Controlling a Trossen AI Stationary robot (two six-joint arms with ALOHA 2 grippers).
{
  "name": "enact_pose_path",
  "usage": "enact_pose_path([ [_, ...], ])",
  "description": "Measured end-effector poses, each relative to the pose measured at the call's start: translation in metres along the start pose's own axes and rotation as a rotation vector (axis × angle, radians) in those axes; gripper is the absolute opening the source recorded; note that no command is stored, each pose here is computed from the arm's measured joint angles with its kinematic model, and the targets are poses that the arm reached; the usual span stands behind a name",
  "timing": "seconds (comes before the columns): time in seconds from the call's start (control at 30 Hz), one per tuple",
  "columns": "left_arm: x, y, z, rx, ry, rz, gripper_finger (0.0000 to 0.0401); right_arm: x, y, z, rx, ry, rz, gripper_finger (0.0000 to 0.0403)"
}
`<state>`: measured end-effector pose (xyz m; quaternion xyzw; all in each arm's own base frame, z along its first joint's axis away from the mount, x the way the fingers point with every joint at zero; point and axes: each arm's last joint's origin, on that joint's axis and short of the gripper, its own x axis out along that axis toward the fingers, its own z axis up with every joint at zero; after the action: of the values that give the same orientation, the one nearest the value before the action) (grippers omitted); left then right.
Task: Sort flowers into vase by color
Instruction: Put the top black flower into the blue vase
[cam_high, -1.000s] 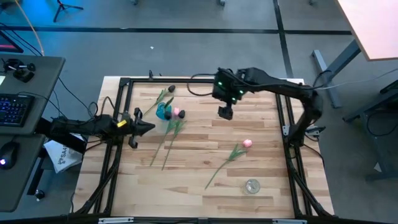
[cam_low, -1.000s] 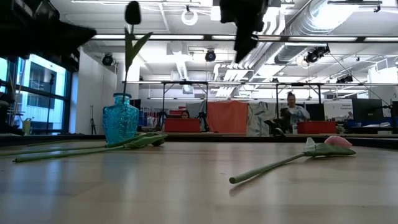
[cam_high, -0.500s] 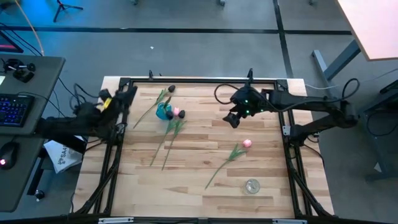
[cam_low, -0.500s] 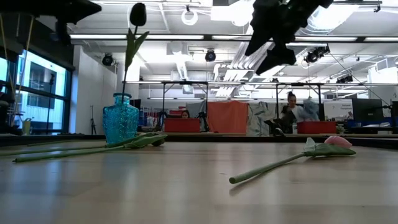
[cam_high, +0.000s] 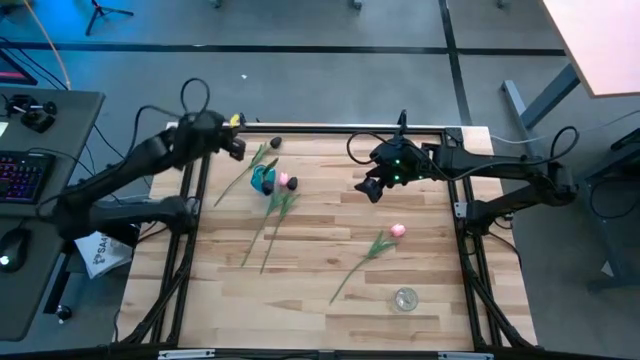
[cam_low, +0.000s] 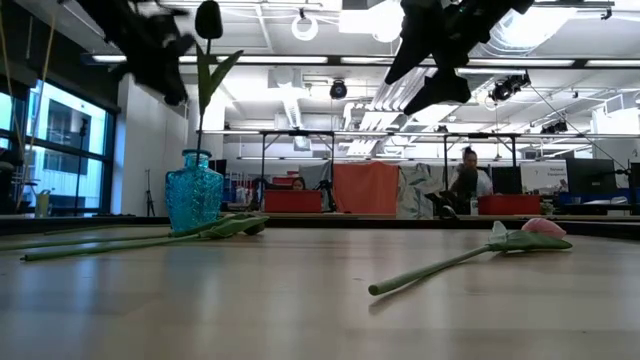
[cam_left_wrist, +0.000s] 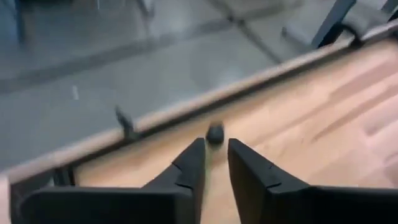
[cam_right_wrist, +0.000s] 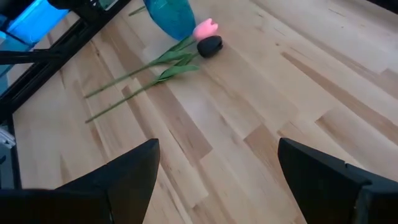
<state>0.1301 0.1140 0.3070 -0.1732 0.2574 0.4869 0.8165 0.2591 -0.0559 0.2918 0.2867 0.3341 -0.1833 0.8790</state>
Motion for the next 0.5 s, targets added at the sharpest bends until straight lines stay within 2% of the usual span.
enact_pose_path([
  [0.27,0.061,0.022,-0.017,-0.146,0.292,-0.022,0.0121,0.0,-0.002,0.001,0.033,-0.042,-0.066,0.0321],
  [0.5,0.104,0.021,-0.042,-0.155,0.476,0.028,0.0147,0.0,-0.002,0.001,0.034,-0.043,-0.068,0.0321],
])
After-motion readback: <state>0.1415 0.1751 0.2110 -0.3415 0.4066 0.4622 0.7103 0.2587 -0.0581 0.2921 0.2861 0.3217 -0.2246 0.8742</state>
